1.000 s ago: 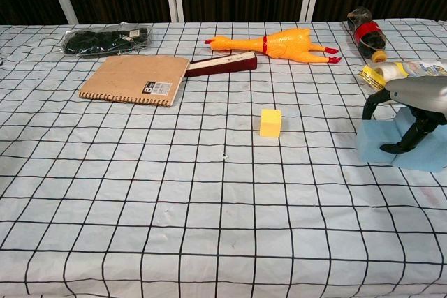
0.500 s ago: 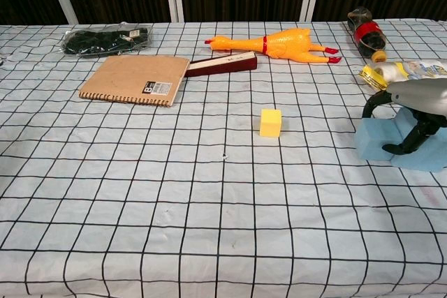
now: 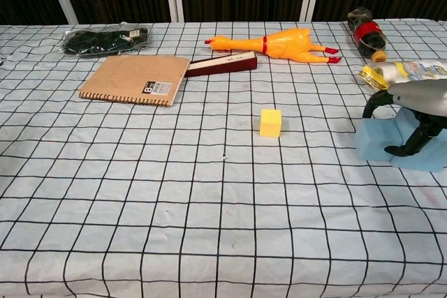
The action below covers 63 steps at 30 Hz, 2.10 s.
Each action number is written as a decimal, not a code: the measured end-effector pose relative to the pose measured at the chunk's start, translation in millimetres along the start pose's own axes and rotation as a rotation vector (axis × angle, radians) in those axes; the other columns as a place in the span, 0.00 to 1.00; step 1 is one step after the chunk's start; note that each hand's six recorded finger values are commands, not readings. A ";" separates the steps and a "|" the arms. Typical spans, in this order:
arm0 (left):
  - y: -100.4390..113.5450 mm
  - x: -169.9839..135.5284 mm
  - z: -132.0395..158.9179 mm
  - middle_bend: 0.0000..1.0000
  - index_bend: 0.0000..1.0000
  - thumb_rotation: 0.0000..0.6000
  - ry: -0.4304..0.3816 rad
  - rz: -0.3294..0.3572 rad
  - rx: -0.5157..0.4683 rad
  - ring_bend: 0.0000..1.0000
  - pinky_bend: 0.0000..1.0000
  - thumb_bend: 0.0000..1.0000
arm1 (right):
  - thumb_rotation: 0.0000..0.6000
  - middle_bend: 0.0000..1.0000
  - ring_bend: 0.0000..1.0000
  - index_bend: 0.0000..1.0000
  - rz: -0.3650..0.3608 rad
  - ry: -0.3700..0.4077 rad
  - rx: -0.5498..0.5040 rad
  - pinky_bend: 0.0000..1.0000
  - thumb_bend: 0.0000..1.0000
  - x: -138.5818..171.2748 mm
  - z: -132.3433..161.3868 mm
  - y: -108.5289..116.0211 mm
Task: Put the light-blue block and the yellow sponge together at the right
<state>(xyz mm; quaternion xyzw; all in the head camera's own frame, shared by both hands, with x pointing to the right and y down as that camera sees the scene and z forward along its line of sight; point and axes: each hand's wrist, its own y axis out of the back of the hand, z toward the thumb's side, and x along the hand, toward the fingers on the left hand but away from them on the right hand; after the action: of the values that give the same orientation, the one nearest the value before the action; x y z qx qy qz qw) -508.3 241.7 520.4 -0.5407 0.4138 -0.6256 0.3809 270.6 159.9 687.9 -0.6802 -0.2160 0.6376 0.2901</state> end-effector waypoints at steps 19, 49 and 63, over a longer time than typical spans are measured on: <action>0.2 -0.2 0.1 0.05 0.17 1.00 0.000 0.000 -0.001 0.00 0.00 0.03 | 1.00 0.05 0.04 0.15 0.004 0.020 -0.008 0.09 0.24 8.9 11.0 10.8; -2.7 -2.1 8.2 0.06 0.18 1.00 -0.055 -0.017 -0.013 0.00 0.00 0.03 | 1.00 0.04 0.04 0.26 0.058 0.021 -0.184 0.09 0.19 -57.9 159.0 57.8; -1.4 -1.2 5.1 0.05 0.18 1.00 -0.046 -0.014 -0.016 0.00 0.00 0.03 | 1.00 0.04 0.04 0.33 0.072 -0.044 -0.173 0.09 0.19 -76.6 177.3 33.7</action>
<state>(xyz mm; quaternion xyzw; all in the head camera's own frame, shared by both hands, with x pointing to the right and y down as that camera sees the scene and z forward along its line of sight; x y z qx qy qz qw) -503.1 242.7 521.6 -0.5610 0.4063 -0.6120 0.3816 84.9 105.4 718.9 -0.6958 -0.2519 0.6414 0.2025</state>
